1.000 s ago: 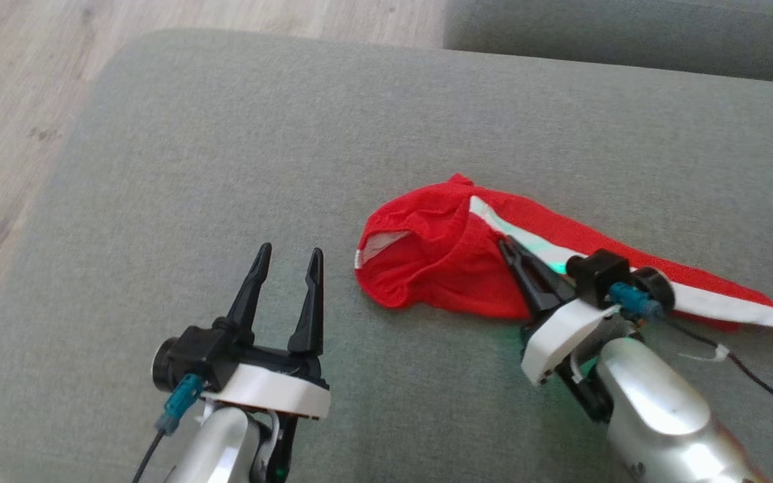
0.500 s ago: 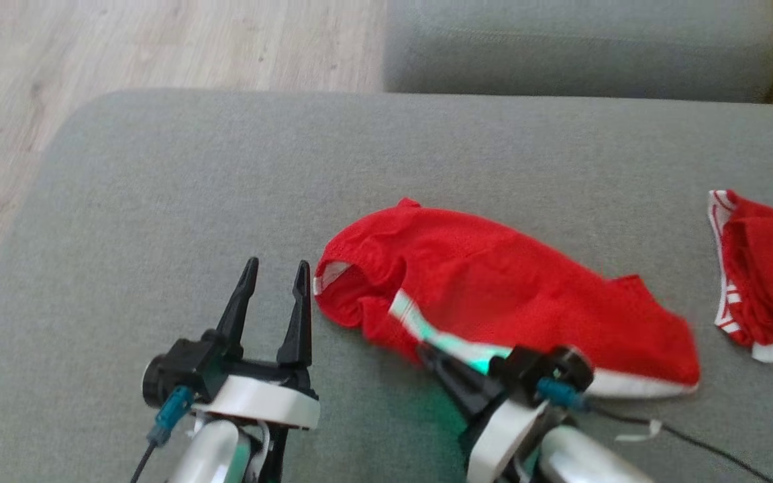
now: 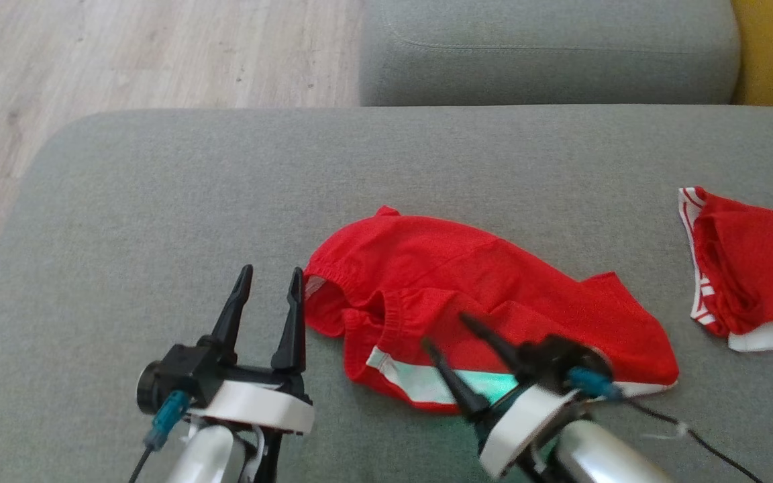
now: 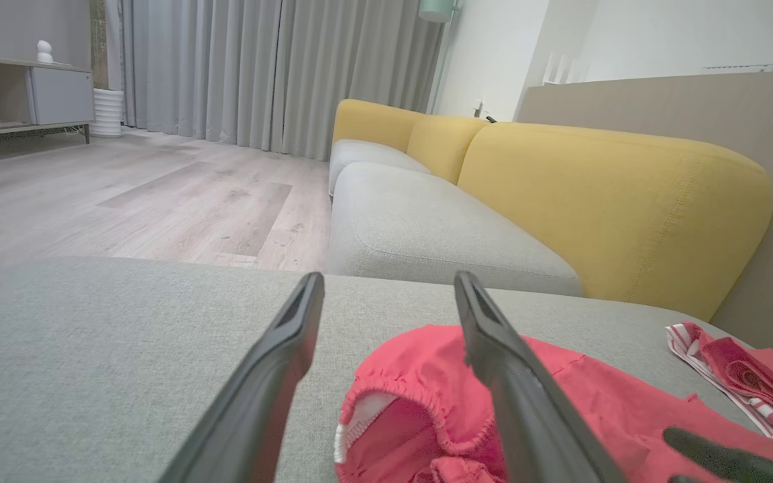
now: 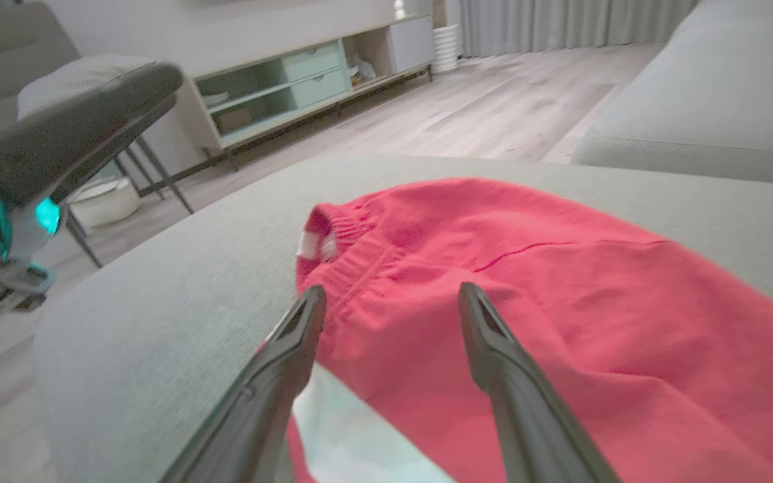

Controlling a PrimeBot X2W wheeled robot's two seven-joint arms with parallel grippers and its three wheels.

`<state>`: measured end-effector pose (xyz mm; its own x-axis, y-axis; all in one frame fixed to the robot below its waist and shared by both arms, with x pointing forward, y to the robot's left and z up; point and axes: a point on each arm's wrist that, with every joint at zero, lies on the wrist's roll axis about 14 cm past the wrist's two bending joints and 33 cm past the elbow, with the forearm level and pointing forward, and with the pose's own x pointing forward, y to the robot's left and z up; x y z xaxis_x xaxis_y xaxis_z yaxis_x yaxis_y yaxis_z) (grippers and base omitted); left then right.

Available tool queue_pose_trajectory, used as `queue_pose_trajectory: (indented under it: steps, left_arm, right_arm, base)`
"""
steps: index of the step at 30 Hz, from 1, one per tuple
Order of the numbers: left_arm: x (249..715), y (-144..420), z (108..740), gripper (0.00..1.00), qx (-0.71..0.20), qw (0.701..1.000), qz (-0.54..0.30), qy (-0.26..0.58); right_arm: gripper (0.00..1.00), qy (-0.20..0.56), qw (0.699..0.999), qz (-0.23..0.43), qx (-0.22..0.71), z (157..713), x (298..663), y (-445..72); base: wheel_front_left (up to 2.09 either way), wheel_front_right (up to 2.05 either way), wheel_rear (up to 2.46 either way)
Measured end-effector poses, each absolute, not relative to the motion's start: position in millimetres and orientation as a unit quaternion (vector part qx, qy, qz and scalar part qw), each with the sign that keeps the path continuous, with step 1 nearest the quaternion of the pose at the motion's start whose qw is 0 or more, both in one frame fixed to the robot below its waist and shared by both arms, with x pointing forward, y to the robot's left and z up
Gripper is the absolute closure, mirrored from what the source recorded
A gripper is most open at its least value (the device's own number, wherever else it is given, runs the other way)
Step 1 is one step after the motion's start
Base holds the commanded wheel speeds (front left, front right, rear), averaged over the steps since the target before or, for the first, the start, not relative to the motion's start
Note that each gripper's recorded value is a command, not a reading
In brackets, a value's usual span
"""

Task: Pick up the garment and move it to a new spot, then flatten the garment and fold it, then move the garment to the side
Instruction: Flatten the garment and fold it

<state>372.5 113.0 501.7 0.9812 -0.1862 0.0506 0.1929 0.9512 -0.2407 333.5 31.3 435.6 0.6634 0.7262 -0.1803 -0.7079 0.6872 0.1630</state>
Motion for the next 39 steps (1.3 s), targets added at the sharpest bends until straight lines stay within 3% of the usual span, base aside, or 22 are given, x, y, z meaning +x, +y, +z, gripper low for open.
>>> queue_pose_trajectory:
  steps: [4,8,11,14,22,33,39]
  left_arm:
    - [375,110,502,0.00,-0.121,0.987,-0.101,-0.014]
    - [373,104,498,0.00,-0.123,0.986,-0.109,-0.008]
    - [372,99,494,0.00,-0.124,0.986,-0.115,-0.001]
    - [373,95,492,0.00,-0.125,0.985,-0.120,0.002]
    - [370,82,484,0.00,-0.129,0.981,-0.143,0.017]
    - [335,42,427,0.00,-0.089,0.953,-0.243,0.158]
    - [331,42,417,0.00,-0.069,0.945,-0.259,0.187]
  right_arm:
    - [0.00,0.081,0.941,0.321,0.070,454,359,-6]
    - [0.00,0.035,0.976,0.202,0.069,472,382,-79]
    - [0.00,0.038,0.991,0.119,0.057,463,376,-130]
    - [0.00,0.074,0.994,0.077,0.037,437,356,-153]
    - [0.00,0.065,0.996,0.046,0.041,442,358,-167]
    - [0.00,0.065,0.995,0.049,0.058,441,362,-163]
    - [0.00,0.070,0.994,0.048,0.062,438,362,-162]
  base:
    - [0.00,0.00,0.00]
    - [0.00,0.00,0.00]
    - [0.00,0.00,0.00]
    - [0.00,0.00,0.00]
    - [0.00,0.00,0.00]
    - [0.00,0.00,0.00]
    - [0.00,0.00,0.00]
